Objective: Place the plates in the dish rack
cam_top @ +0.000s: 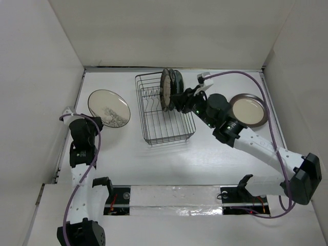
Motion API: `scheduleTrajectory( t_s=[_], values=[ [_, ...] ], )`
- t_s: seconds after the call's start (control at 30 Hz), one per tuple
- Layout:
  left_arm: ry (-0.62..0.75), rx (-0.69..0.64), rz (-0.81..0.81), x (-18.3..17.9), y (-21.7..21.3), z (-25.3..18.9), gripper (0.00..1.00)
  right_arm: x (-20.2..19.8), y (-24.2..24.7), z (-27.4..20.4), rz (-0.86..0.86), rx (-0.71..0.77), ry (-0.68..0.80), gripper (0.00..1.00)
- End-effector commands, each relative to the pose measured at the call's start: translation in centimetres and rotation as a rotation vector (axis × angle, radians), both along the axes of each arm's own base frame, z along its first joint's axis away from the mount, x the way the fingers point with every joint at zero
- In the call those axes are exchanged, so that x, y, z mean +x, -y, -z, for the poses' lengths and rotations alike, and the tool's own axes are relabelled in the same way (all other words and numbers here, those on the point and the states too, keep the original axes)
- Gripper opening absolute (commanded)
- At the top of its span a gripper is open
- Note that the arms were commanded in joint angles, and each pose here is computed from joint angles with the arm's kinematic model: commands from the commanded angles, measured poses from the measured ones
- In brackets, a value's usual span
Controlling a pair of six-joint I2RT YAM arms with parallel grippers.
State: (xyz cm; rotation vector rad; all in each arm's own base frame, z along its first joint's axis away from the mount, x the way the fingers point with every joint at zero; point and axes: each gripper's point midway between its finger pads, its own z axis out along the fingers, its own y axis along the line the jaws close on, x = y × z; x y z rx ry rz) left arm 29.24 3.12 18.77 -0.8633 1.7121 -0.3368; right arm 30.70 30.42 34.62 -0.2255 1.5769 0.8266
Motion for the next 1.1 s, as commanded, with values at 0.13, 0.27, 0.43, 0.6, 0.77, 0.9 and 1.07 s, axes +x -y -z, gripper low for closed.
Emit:
scheduleTrajectory(
  t_s=[0.13,0.27,0.43,0.6,0.77,0.9,1.07],
  values=[
    [0.347,0.085,0.038,1.1,0.4,-12.5,0.00,0.8,-5.4,-1.4,-0.170,0.004,0.030,0.70],
    [0.423,0.043,0.194,1.2,3.5,-14.6,0.00,2.4,-6.7,-1.4,-0.203,-0.008,0.028,0.90],
    [0.500,0.037,0.400,0.5,7.4,-17.1,0.00,4.6,-7.7,-1.0,-0.262,-0.009,0.020,1.00],
    [0.580,-0.026,0.613,-0.9,11.1,-18.8,0.00,6.9,-7.1,0.0,-0.284,0.002,-0.012,1.00],
    [0.639,-0.041,0.762,-2.3,13.6,-20.2,0.00,8.2,-6.8,0.6,-0.282,-0.028,-0.023,1.00],
    [0.706,-0.022,0.861,-3.7,15.0,-21.2,0.00,7.7,-7.1,1.1,-0.323,-0.040,-0.010,1.00],
    [0.724,-0.032,0.939,-4.5,16.1,-21.2,0.00,4.6,-7.9,1.0,-0.527,-0.003,0.043,0.93]
  ],
)
